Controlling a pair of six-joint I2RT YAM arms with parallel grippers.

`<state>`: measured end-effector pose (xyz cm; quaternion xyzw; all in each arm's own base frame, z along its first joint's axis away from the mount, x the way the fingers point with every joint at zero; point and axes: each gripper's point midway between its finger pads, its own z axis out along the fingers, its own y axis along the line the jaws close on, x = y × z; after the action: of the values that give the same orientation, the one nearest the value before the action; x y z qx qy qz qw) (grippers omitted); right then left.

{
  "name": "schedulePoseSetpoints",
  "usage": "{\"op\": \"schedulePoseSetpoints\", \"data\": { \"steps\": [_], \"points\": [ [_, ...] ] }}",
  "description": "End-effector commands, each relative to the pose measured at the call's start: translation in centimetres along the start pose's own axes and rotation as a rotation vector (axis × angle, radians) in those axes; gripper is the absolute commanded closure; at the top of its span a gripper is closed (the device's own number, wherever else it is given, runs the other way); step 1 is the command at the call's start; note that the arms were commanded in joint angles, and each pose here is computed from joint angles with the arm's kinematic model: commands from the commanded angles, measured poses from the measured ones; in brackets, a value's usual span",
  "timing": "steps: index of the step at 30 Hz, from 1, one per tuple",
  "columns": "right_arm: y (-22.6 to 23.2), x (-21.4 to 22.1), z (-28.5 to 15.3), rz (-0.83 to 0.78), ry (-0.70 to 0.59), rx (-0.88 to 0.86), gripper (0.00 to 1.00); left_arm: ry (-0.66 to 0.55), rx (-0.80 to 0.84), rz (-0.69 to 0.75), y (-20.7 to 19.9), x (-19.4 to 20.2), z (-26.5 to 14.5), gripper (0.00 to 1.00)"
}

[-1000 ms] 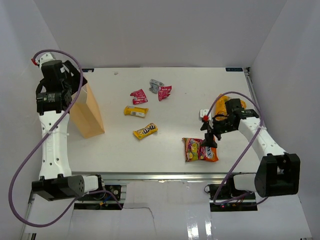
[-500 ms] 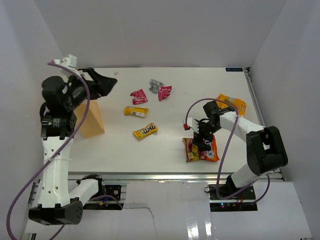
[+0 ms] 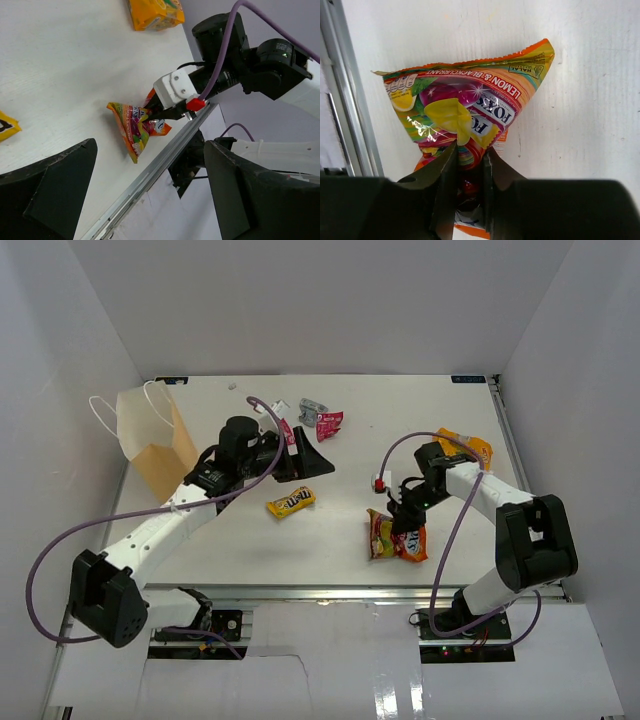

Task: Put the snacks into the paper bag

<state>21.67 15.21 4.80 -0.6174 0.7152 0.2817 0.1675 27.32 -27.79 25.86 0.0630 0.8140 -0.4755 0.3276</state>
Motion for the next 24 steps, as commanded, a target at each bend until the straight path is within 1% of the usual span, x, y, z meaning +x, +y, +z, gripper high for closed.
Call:
{"op": "schedulePoseSetpoints", "data": {
  "steps": [1,2,3,5,8,9,13,15,23,24],
  "points": [
    [0.4,-4.3,-2.3,0.005,-0.21,-0.006,0.82,-0.03,0.112,0.006,-2.1,-0.2,1.4,0.02],
    [0.3,-5.0,-2.9,0.024,-0.239,0.0,0.84,-0.006,0.113,-0.014,-1.7,0.4,2.2,0.02],
    [0.0,-6.5,-4.1,0.014,-0.295,0.011,0.84,0.011,0.152,-0.003,-2.4,1.1,2.8,0.02],
    [0.1,-7.8,-5.0,0.028,-0.337,0.005,0.85,0.063,0.156,-0.015,-2.2,2.7,4.2,0.02],
    [0.3,-9.9,-6.0,0.049,-0.408,-0.019,0.86,0.101,0.176,-0.001,-2.8,3.4,5.6,0.02],
    [0.3,-10.4,-6.3,0.053,-0.424,-0.026,0.86,0.132,0.174,-0.001,-2.8,4.4,6.4,0.02],
    [0.3,-12.7,-7.3,0.078,-0.504,-0.051,0.87,0.176,0.176,0.008,-3.0,5.7,7.8,0.02],
    [0.1,-13.3,-7.8,0.096,-0.522,-0.05,0.87,0.19,0.176,0.013,-3.3,6.0,8.2,0.02],
    [-0.3,-15.6,-9.3,0.075,-0.582,-0.053,0.87,0.271,0.138,0.035,-3.3,7.9,9.8,0.02],
    [-0.4,-15.6,-9.4,0.072,-0.584,-0.05,0.86,0.275,0.143,0.037,-3.5,7.9,9.9,0.06]
  ]
}}
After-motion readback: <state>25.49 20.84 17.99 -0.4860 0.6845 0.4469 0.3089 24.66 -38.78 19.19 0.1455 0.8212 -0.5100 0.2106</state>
